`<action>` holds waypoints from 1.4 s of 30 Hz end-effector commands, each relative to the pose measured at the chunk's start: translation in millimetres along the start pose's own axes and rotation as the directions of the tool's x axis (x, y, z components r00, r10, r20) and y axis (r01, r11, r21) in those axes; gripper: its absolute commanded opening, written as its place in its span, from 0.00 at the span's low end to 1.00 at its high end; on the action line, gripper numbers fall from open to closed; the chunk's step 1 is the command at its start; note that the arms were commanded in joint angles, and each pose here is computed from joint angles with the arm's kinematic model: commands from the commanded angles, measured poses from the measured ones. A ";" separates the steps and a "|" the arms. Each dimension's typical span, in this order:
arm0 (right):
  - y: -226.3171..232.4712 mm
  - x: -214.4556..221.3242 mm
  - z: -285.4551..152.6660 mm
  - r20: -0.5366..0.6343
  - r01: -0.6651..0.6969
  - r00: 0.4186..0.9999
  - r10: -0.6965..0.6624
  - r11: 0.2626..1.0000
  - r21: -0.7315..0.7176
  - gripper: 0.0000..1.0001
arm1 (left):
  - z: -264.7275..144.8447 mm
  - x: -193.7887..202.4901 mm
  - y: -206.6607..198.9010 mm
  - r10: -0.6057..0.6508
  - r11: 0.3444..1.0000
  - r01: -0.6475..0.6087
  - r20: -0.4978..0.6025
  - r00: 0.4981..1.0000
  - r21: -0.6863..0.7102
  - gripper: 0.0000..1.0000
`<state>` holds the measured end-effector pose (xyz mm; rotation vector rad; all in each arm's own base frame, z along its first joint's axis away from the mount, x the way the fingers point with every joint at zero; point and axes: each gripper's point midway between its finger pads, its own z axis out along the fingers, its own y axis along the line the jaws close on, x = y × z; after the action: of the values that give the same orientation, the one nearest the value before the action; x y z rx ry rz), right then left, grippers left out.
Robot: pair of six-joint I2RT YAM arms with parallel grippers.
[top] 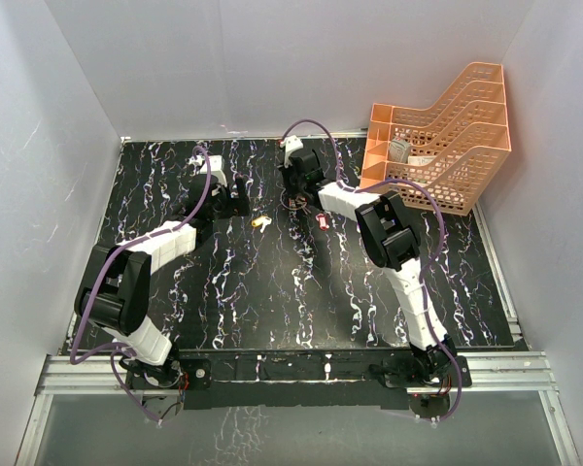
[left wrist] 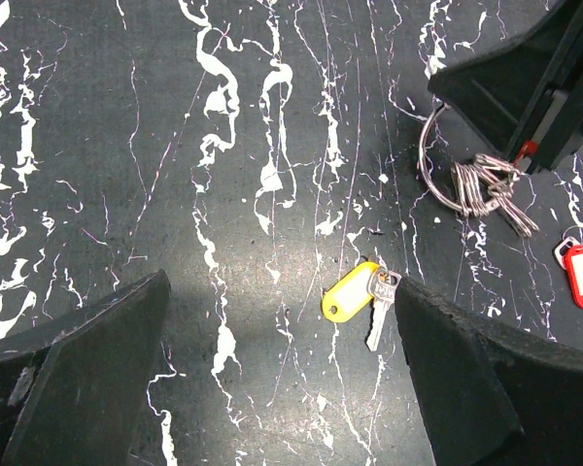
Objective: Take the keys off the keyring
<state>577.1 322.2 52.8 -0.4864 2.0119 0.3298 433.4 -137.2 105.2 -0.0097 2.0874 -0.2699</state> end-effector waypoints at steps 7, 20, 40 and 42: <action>-7.7 -64.1 -29.4 0.122 0.010 0.992 -0.015 0.999 0.038 0.65 | -10.3 -19.6 1.5 -0.008 1.000 0.008 0.038 0.999 -0.013 0.99; -43.5 -125.4 -139.4 0.319 -0.085 0.948 0.007 0.969 0.232 0.81 | -18.1 -26.4 20.3 0.012 0.993 -0.006 0.054 0.998 -0.120 0.99; -93.1 -92.7 -314.2 0.480 -0.263 0.877 0.017 0.853 0.450 0.98 | -33.6 -17.9 34.7 -0.006 0.985 0.022 0.094 0.996 -0.171 0.99; -95.1 -88.8 -330.5 0.503 -0.283 0.864 0.021 0.847 0.451 0.98 | -35.8 -15.4 36.1 -0.006 0.985 0.023 0.096 0.995 -0.173 0.99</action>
<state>421.3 139.2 251.3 -0.0165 1.6635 -0.0094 415.6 -98.5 103.3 -0.1131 2.0887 -0.0751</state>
